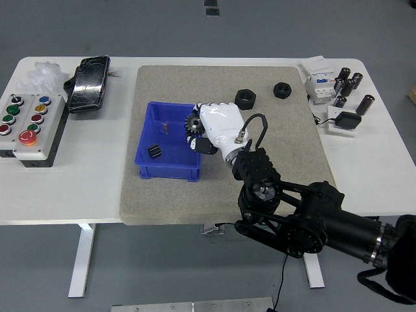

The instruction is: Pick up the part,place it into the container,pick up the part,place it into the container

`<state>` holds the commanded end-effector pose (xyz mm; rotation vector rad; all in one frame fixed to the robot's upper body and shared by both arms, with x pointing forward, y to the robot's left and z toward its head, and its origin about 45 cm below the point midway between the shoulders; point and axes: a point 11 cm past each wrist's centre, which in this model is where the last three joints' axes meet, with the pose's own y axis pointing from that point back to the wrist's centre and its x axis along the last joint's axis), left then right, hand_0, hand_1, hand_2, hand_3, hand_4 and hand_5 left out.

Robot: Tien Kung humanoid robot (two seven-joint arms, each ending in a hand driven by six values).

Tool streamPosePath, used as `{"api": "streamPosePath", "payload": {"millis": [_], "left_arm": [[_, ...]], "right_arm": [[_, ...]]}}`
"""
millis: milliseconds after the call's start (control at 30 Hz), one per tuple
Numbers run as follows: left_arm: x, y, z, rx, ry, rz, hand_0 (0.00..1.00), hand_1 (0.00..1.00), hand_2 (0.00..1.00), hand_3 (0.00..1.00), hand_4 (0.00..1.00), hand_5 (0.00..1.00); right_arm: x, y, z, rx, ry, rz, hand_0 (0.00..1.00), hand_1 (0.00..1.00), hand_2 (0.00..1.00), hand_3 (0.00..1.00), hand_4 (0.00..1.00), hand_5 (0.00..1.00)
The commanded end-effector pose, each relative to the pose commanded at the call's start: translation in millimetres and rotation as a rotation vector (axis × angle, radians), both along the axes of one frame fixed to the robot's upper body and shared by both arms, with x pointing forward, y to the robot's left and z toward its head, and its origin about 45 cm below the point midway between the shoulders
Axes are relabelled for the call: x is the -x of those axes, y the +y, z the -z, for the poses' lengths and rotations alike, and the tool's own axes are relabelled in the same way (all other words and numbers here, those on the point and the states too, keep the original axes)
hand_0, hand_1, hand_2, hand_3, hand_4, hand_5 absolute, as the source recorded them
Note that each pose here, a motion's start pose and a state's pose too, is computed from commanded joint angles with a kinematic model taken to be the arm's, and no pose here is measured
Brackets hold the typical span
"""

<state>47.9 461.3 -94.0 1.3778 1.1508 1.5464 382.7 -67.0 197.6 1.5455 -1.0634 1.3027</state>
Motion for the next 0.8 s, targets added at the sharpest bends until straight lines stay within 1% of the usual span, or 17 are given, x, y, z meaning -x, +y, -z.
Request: {"api": "streamPosePath", "payload": {"millis": [33, 67, 233, 267, 433, 467, 633, 667, 800], "left_arm": [[0.1, -0.2, 0.1, 0.000, 0.001, 0.000, 0.674, 0.643, 0.666, 0.705, 0.548, 0.643], [0.3, -0.3, 0.2, 0.001, 0.001, 0.000, 0.674, 0.643, 0.666, 0.708, 0.561, 0.651], [2.3, 0.8, -0.1, -0.001, 0.008, -0.006, 0.674, 0.643, 0.666, 0.708, 0.561, 0.651], [2.7, 1.3, -0.4, -0.003, 0.011, -0.007, 0.675, 0.643, 0.666, 0.708, 0.564, 0.653], [2.9, 4.5, -1.8, -0.009, 0.015, -0.011, 0.675, 0.643, 0.666, 0.708, 0.564, 0.653], [2.7, 4.9, -2.0, -0.010, 0.014, -0.011, 0.675, 0.643, 0.664, 0.708, 0.568, 0.648], [1.8, 4.6, -2.0, -0.009, 0.011, -0.012, 0.675, 0.643, 0.664, 0.708, 0.568, 0.648], [1.9, 4.4, -1.9, -0.008, 0.011, -0.012, 0.676, 0.643, 0.665, 0.706, 0.568, 0.649], [2.4, 4.2, -1.7, -0.008, 0.012, -0.012, 0.676, 0.643, 0.665, 0.706, 0.568, 0.649]], "right_arm": [[2.2, 3.6, 2.8, 0.008, 0.009, -0.009, 0.557, 0.575, 0.452, 0.475, 0.074, 0.002], [3.8, 5.9, 5.1, 0.013, 0.016, -0.015, 0.671, 0.732, 0.698, 0.666, 0.199, 0.188], [7.8, 10.8, 11.7, 0.029, 0.041, -0.028, 0.671, 0.732, 0.698, 0.666, 0.199, 0.188], [8.0, 11.3, 11.9, 0.029, 0.042, -0.029, 0.703, 0.770, 0.785, 0.708, 0.427, 0.298], [8.6, 11.7, 13.0, 0.027, 0.047, -0.028, 0.703, 0.770, 0.785, 0.708, 0.427, 0.298], [8.7, 11.6, 13.3, 0.026, 0.049, -0.028, 0.713, 0.784, 0.800, 0.733, 0.550, 0.353], [8.1, 10.3, 12.1, 0.014, 0.044, -0.020, 0.713, 0.784, 0.800, 0.733, 0.550, 0.353], [7.6, 9.5, 11.2, 0.010, 0.041, -0.016, 0.708, 0.785, 0.805, 0.750, 0.608, 0.391], [5.8, 7.0, 9.1, 0.000, 0.036, -0.005, 0.708, 0.785, 0.805, 0.750, 0.608, 0.391]]}}
